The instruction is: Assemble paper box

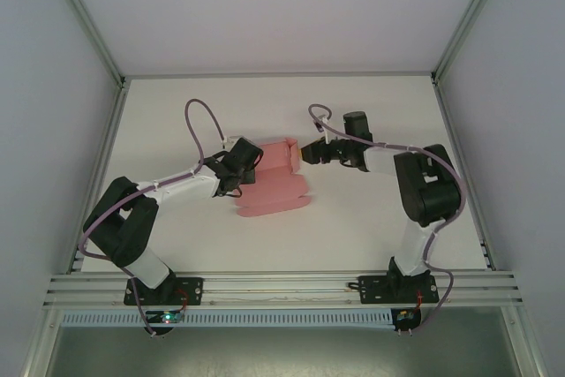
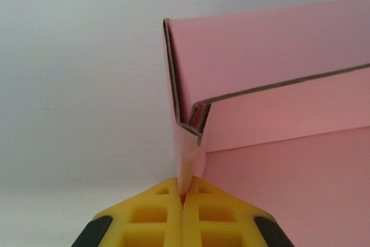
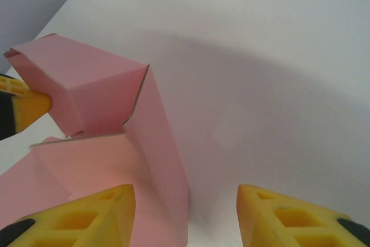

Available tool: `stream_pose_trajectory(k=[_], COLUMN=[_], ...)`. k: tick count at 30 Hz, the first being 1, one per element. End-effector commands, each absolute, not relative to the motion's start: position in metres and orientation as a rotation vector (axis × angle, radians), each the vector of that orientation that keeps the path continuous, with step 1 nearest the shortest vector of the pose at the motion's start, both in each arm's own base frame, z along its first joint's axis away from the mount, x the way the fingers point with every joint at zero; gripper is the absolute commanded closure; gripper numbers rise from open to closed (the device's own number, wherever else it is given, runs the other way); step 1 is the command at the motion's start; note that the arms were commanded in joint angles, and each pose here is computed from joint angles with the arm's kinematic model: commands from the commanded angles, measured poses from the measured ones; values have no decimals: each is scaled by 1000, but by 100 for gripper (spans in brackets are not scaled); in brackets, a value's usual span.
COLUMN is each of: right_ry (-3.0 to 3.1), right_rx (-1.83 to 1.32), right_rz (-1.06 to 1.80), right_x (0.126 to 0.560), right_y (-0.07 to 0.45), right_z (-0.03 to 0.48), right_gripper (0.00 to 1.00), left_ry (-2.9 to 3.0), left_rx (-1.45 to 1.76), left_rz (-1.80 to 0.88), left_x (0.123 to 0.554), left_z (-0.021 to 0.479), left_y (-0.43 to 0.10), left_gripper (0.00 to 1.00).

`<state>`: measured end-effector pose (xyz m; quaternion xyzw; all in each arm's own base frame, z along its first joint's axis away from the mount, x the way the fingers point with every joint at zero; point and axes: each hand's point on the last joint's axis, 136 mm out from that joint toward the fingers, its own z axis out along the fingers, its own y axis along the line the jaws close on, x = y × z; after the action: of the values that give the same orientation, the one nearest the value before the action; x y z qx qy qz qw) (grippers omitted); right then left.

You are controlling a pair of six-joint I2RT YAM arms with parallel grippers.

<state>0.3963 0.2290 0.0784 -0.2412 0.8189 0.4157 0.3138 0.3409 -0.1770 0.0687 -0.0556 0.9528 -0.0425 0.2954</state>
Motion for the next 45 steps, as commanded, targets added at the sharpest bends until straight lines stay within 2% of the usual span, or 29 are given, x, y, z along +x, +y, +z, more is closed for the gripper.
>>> stream_pose_trajectory(k=[1,10,20,27,34,39,45], right_ry=[2082,2019,2104,2248,2257,2267,2235], right_rx=[-746,-854,-826,-689,-389,-289,-107], right_rz=[1253,1392,1212,874,311,12,-486], right_x=[387,360,373,389,419,430,434], right_y=[242,258,273,284,261,239,182], right_z=[87,84,69,45,49,41,52], right_gripper=[53,53,58,59,78,97,100], left_ry=[2600,2615,2619,2628,2633,2638,2631], left_rx=[-122,-122,-113,-109,-106,-115,-163], left_rz=[-64,-52,-72,-82,-77,-74,-112], left_x=[331,333,335,336,335,333,326], left_z=[51,46,47,44,42,41,48], left_y=[-168,-170,-174,-177,-177,-175,-173], left_gripper=[100,100,100,100,100,100,100])
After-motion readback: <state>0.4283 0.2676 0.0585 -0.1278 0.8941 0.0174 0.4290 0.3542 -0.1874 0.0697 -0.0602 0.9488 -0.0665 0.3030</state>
